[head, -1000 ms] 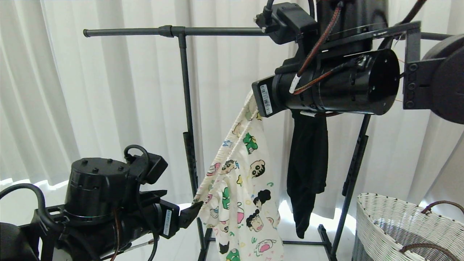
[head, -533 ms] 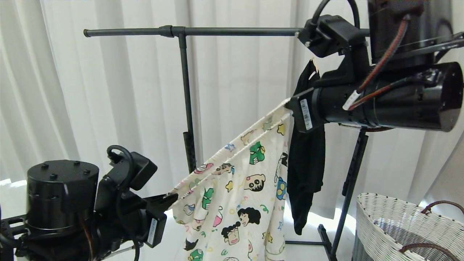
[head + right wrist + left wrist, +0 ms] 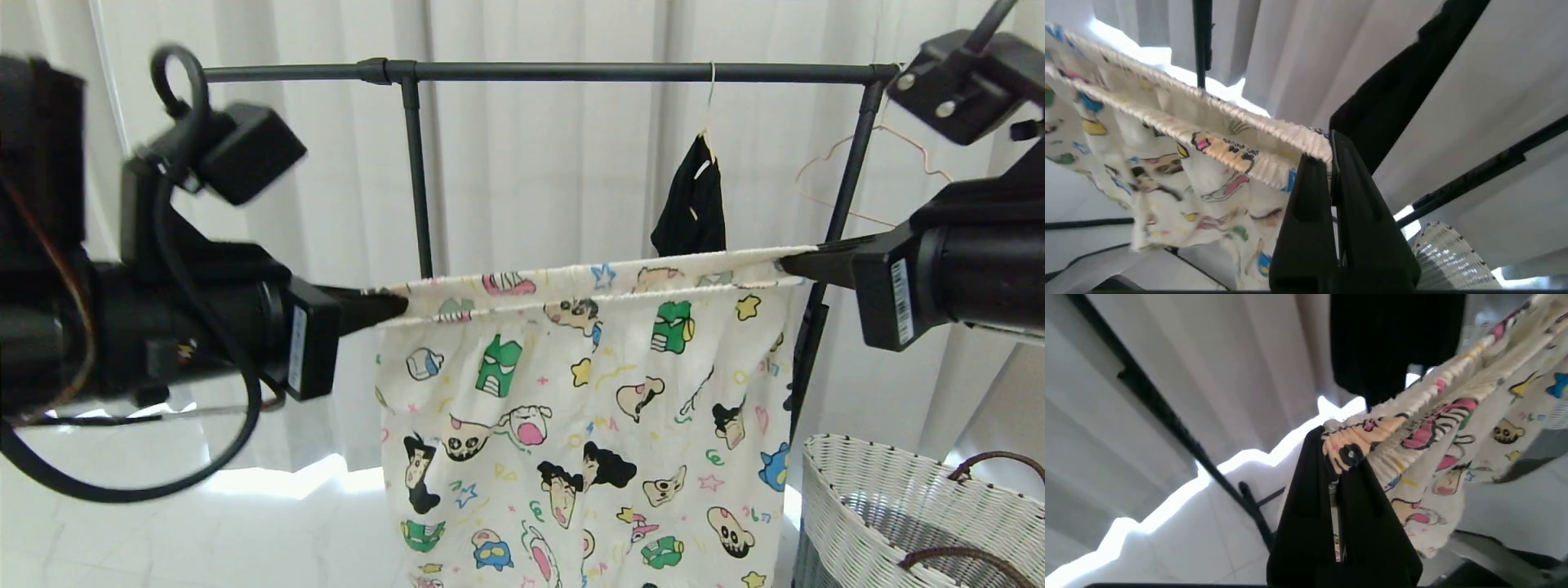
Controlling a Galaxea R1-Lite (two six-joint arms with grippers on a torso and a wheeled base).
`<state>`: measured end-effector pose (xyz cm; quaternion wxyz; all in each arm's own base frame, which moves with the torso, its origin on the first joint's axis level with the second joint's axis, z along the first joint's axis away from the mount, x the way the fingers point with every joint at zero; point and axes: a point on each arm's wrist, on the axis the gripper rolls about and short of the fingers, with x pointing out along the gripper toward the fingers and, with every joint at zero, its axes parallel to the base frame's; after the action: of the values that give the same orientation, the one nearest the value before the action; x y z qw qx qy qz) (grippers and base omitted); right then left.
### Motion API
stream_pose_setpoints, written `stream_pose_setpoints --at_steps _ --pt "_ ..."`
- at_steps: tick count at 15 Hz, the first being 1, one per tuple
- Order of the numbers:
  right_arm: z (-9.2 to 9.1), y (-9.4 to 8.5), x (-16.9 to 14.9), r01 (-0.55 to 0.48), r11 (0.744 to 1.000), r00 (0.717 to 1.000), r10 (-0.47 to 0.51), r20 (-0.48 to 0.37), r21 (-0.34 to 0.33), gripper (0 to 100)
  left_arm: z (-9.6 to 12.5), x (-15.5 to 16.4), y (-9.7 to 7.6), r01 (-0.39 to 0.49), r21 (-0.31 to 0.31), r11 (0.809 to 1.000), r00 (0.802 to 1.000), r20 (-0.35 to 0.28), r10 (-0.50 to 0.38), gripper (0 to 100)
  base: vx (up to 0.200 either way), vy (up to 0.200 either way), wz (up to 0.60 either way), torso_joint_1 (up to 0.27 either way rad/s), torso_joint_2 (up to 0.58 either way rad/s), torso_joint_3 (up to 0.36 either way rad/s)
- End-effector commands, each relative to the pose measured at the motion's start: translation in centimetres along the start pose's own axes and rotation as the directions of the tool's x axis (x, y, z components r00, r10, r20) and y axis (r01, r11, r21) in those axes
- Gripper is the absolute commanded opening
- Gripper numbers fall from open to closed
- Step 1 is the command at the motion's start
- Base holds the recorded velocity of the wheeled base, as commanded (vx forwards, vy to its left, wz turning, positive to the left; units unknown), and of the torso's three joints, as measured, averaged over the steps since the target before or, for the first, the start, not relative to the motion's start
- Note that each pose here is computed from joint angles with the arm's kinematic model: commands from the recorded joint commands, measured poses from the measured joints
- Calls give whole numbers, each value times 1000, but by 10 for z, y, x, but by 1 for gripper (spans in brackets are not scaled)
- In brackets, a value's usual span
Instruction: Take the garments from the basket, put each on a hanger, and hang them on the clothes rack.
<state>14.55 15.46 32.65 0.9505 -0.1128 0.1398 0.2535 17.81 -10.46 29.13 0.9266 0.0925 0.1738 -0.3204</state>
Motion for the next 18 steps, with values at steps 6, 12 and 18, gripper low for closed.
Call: stream_pose_setpoints --at_steps 6,12,18 --pt "37 -8 -20 -3 999 989 -3 147 41 0 64 -34 -12 133 -13 991 987 90 -131 0 0 0 0 0 0 0" --pt "26 -19 -56 -22 1000 995 21 94 10 0 66 -29 -14 136 39 990 985 97 -139 0 0 0 0 0 0 0" --pt "9 1 -96 -347 934 936 350 28 -87 0 78 9 -17 142 60 988 975 161 -150 0 0 0 0 0 0 0"
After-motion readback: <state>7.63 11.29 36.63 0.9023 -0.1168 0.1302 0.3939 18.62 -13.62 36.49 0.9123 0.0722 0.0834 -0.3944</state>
